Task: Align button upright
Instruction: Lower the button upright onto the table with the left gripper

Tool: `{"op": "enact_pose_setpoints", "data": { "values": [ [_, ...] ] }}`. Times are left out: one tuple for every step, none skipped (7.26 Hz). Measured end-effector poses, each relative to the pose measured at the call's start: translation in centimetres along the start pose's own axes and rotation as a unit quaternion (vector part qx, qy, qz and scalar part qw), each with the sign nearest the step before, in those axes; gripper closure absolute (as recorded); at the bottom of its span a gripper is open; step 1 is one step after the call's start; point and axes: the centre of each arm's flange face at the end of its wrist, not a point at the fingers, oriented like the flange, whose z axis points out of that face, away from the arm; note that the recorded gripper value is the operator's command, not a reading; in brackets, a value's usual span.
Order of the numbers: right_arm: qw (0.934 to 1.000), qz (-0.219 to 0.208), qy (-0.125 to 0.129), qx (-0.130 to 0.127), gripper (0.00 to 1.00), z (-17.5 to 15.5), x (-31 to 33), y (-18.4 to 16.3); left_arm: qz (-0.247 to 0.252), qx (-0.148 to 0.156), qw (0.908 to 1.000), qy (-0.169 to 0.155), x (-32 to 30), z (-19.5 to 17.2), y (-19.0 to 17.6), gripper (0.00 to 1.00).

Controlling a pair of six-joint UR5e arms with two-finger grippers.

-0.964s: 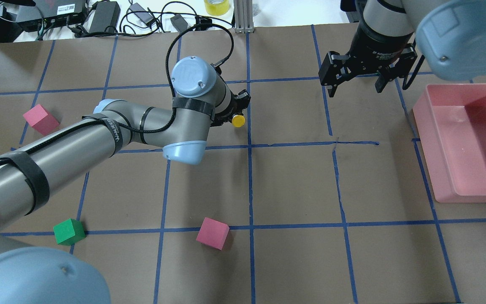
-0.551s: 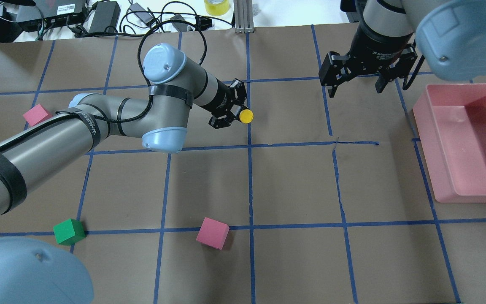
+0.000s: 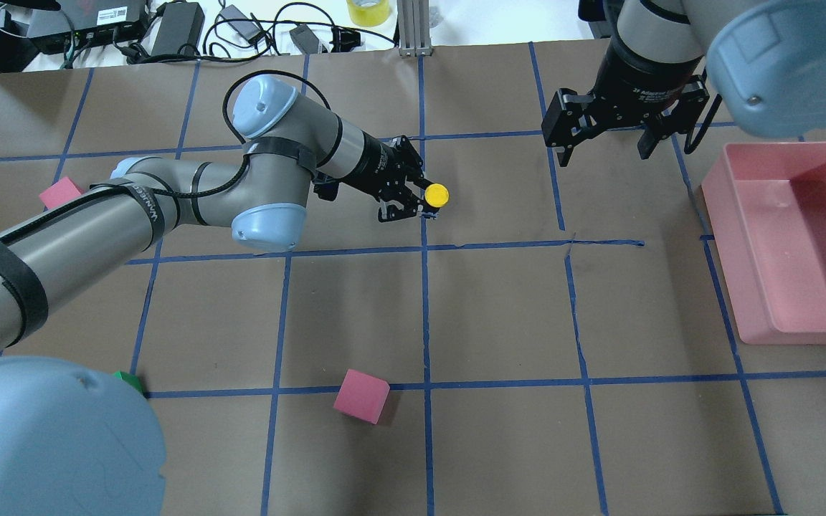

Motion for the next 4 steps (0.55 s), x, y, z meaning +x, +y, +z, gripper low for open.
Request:
{"op": "enact_pose_setpoints", "data": {
  "values": [
    [1.0,0.0,0.0,-0.001,0.0,0.0,0.0,0.0,-0.05,-0.029,0.9983,-0.006,0.3,-0.3,-1.5,1.0],
    [1.0,0.0,0.0,-0.002,0.0,0.1,0.0,0.0,-0.082,-0.049,0.9952,-0.02,0.3,0.0,-2.7,1.0],
    [1.0,0.0,0.0,-0.003,0.0,0.1,0.0,0.1,-0.098,-0.059,0.9929,-0.031,0.1,0.5,-3.5,1.0],
    [1.0,0.001,0.0,-0.004,0.0,0.2,-0.1,0.1,-0.103,-0.063,0.9919,-0.038,0.0,1.0,-4.0,1.0]
  ]
}}
